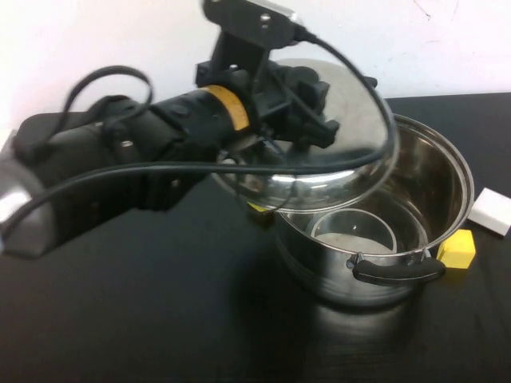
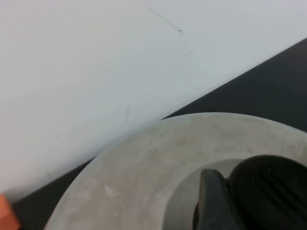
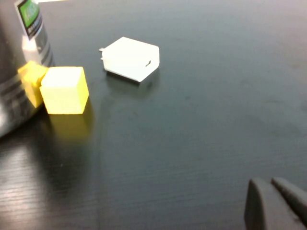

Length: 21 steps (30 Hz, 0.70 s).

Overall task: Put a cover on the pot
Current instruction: Place the pot lid on the pot

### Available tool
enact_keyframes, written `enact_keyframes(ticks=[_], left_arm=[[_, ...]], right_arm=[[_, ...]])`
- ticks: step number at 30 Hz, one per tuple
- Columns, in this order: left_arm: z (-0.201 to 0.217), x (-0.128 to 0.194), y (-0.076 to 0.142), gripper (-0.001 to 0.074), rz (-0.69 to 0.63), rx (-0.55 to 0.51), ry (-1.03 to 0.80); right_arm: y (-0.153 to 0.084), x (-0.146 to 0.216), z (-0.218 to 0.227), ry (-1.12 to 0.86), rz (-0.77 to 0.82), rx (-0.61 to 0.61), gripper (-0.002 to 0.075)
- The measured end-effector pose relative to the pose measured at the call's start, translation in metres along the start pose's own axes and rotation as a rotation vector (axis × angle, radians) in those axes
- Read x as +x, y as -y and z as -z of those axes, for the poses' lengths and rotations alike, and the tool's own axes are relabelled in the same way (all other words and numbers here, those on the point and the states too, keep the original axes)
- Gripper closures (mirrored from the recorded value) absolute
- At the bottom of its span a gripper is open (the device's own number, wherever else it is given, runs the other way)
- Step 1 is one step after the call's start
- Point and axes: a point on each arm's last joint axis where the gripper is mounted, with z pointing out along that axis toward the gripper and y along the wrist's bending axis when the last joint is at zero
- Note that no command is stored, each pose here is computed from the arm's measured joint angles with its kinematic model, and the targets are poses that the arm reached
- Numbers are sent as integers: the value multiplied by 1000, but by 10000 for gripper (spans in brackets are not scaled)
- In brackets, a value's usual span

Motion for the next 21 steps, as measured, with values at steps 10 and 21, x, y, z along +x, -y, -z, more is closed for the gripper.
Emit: enact_keyframes(ticks=[10, 21], left_arm=[[-21, -9, 45, 405, -22, 108, 26], [-38, 15, 56, 405, -27, 130, -45]], right_arm=[[0, 0, 0, 0, 0, 0, 728], [0, 0, 0, 0, 0, 0, 728]])
